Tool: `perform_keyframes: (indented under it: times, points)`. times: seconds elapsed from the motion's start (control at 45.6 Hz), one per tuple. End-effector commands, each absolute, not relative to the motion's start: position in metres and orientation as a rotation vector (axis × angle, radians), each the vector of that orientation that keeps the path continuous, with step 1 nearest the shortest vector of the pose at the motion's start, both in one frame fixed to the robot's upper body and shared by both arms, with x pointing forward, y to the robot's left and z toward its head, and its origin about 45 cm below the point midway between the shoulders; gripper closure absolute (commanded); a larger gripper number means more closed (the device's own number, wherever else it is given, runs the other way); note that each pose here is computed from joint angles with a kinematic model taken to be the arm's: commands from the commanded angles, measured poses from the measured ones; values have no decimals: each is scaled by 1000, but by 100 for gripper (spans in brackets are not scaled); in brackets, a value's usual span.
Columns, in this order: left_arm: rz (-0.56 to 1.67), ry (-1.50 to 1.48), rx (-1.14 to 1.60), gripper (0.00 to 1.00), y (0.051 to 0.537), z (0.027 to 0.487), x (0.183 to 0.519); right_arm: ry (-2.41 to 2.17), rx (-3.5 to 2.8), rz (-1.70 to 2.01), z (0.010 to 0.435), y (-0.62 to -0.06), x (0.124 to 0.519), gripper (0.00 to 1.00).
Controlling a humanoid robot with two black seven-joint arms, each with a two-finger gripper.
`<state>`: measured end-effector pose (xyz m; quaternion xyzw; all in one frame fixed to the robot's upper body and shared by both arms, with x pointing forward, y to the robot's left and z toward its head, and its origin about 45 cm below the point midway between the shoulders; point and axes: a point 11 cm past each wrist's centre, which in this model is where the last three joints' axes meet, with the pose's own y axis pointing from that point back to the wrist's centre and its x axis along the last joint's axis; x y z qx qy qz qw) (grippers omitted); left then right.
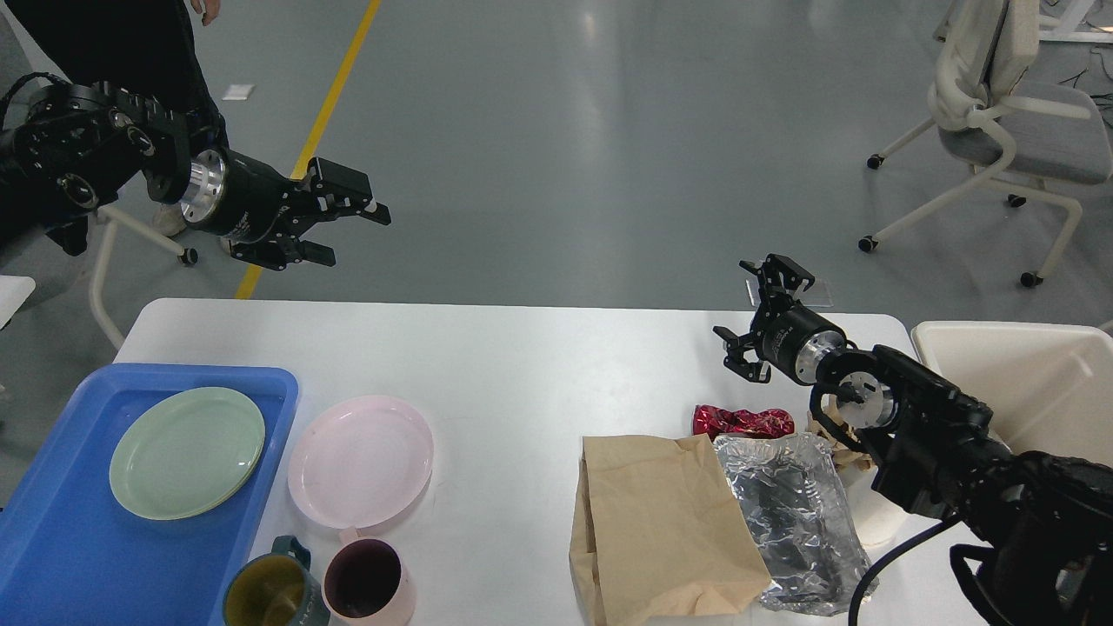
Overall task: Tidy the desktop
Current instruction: 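Lower the left gripper toward the pink cup near the robot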
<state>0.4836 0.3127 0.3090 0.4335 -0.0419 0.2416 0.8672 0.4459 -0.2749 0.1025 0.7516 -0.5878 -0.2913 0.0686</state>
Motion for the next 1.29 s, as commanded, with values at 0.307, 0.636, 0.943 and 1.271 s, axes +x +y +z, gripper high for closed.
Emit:
perform_keyframes:
  times: [0.307, 0.636, 0.943, 1.271]
  points:
    - [507, -89, 900, 3, 312, 310, 484, -1769, 2263, -876, 103, -275, 446, 0]
    - [491, -106, 908, 3, 301, 312, 487, -1770, 2263, -877, 103, -275, 446, 0]
    - [409, -94, 914, 3, 270, 292, 483, -1769, 2263, -876, 103, -275, 446, 0]
    - [206, -24, 1167, 4, 277, 259, 446, -1769, 2263, -876, 103, -275, 446, 0]
